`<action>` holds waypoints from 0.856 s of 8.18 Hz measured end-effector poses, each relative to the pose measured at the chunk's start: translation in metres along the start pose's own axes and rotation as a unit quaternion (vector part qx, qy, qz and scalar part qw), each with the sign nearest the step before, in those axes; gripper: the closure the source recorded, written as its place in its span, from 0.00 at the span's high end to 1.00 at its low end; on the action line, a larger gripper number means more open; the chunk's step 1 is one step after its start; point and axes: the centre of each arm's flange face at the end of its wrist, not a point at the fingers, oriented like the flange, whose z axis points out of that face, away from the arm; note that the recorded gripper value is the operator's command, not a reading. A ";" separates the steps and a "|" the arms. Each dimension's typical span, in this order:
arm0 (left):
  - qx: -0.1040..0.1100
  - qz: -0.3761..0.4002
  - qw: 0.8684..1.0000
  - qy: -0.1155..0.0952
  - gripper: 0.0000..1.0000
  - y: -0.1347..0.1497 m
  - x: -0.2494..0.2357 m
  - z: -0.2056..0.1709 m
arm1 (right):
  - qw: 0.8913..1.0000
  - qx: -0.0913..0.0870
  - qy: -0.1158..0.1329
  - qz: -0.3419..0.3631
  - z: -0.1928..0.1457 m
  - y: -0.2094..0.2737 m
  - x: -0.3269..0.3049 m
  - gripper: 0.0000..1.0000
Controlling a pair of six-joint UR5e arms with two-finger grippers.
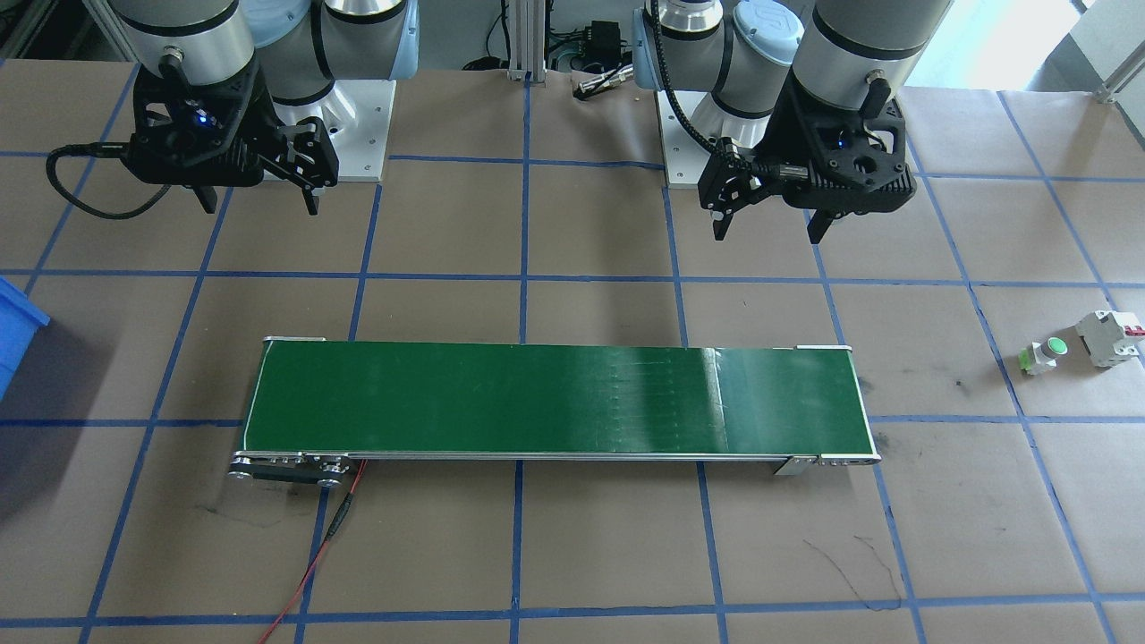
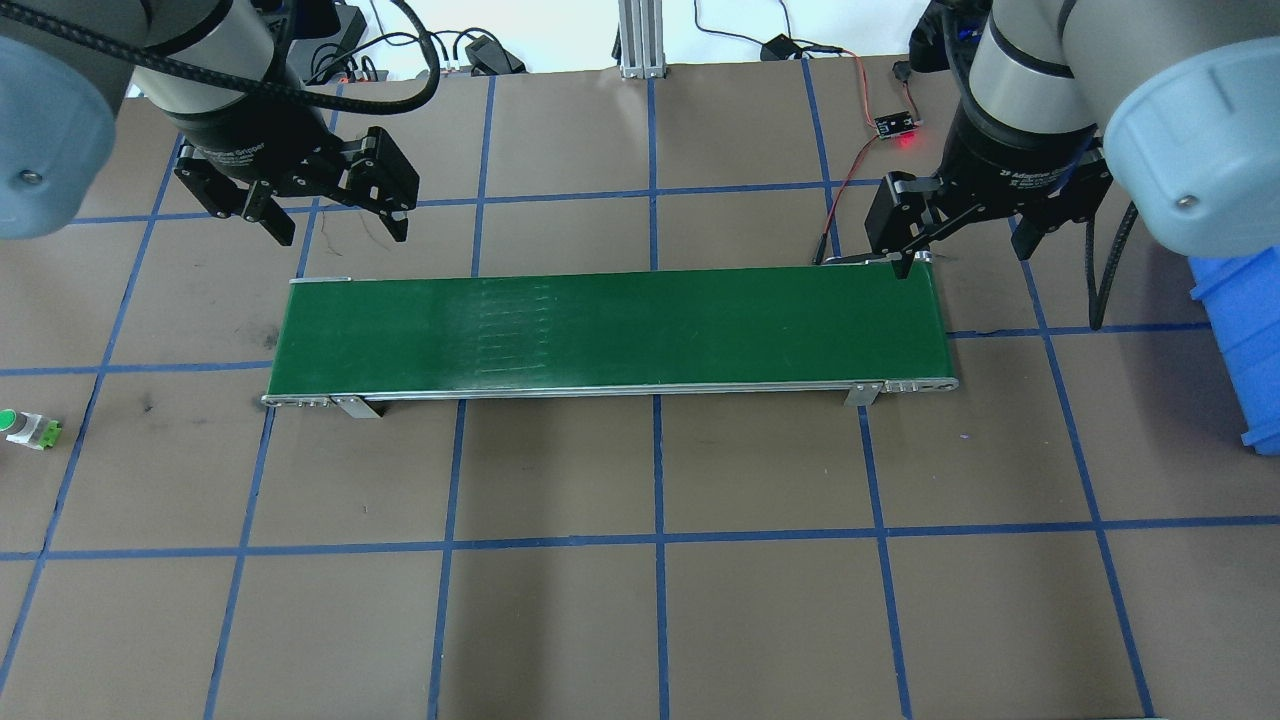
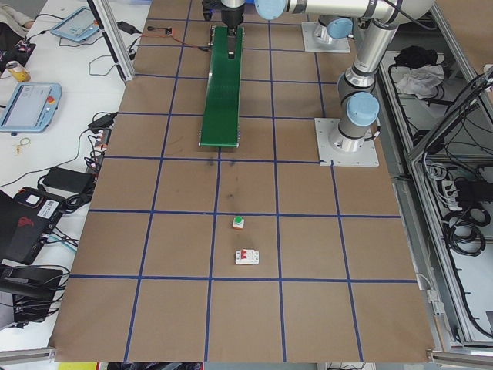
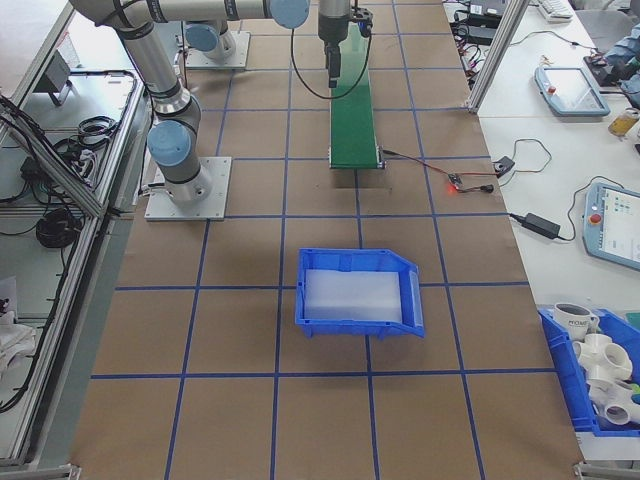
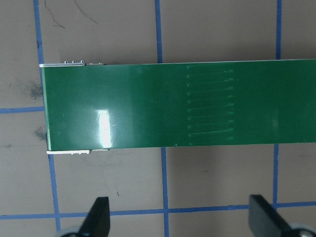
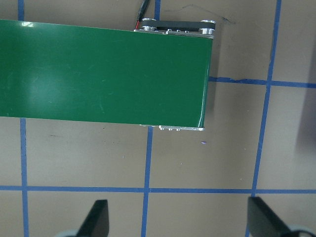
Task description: Move button from left to right
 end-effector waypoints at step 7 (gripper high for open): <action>-0.040 0.065 0.997 0.001 1.00 -0.018 -0.202 0.050 | 1.000 0.001 0.000 0.001 0.000 0.000 0.000 1.00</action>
